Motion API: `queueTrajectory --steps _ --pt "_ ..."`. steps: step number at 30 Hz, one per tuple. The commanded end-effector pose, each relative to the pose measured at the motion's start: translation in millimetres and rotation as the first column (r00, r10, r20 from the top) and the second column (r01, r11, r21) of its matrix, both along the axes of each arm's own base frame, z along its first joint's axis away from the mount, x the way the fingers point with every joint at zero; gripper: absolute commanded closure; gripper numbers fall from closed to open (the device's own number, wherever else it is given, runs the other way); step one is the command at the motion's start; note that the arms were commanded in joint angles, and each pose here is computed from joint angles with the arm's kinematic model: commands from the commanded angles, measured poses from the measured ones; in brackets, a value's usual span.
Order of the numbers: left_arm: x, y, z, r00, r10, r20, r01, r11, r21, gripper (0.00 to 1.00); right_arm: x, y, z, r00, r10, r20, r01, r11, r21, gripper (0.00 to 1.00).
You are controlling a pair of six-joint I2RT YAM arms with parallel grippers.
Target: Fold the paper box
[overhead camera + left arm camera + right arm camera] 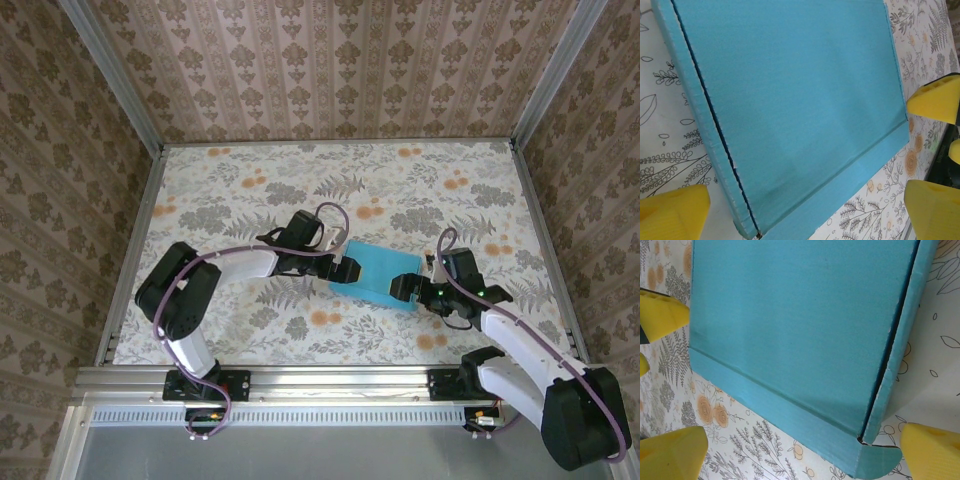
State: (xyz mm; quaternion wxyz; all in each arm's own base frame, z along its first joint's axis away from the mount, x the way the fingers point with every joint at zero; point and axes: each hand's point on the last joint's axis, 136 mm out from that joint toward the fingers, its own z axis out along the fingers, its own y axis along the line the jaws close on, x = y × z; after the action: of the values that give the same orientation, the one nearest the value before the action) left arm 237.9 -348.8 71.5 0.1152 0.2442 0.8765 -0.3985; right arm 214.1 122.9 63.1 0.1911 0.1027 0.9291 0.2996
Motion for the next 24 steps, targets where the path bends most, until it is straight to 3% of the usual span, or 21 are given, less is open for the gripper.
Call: queueTrajectory --steps 1,18,24 --pt "-5 -8 0 0.999 -0.034 -0.025 0.034 0.999 -0.005 0.00 1 1 -4 1.000 -0.002 -0.001 0.002 1.000 0.013 0.00" --pt "-7 -11 10 0.999 -0.034 -0.040 0.032 0.999 -0.038 0.04 10 11 4 0.999 0.029 0.038 -0.031 0.997 0.064 0.00" --pt "-6 -10 38 0.998 -0.024 -0.060 0.014 0.988 -0.155 0.07 14 12 23 0.995 0.033 0.096 -0.040 0.997 0.071 0.00"
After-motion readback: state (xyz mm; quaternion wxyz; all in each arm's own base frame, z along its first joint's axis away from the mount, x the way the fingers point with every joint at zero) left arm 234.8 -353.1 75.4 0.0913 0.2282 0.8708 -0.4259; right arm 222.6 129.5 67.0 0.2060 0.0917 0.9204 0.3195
